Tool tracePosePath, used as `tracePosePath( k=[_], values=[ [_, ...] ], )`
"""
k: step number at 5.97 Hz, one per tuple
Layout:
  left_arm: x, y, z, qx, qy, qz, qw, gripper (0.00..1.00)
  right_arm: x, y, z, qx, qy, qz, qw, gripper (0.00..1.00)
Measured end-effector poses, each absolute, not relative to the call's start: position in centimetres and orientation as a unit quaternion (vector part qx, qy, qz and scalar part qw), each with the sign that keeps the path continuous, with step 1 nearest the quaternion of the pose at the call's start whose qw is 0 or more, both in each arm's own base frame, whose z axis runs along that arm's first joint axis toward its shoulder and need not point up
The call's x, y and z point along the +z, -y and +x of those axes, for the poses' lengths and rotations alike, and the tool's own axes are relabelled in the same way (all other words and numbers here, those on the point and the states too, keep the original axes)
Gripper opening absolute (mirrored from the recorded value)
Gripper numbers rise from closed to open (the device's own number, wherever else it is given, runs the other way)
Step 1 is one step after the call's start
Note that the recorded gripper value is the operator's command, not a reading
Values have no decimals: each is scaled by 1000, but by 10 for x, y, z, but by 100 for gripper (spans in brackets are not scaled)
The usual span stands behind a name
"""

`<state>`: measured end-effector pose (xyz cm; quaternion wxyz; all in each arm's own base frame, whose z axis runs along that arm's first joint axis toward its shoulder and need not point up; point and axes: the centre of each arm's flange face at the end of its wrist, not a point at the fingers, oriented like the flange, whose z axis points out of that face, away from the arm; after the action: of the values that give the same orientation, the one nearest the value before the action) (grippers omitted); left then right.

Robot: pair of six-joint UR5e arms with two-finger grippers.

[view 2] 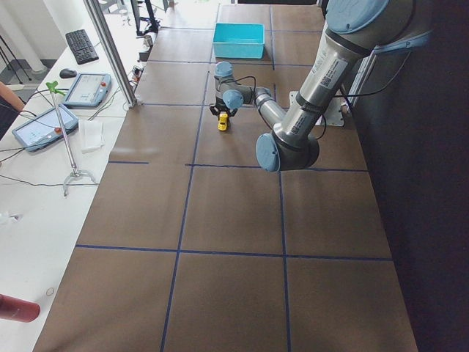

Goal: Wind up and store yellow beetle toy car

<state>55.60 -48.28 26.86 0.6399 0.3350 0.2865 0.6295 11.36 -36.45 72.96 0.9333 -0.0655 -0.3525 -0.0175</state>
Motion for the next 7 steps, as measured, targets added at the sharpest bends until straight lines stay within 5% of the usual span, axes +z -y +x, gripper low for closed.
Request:
tracePosePath(
  k=[7],
  values=[
    [224,443,570,607,-378,440,543,8,730,364,114,-17,352,-66,933,100]
  ],
)
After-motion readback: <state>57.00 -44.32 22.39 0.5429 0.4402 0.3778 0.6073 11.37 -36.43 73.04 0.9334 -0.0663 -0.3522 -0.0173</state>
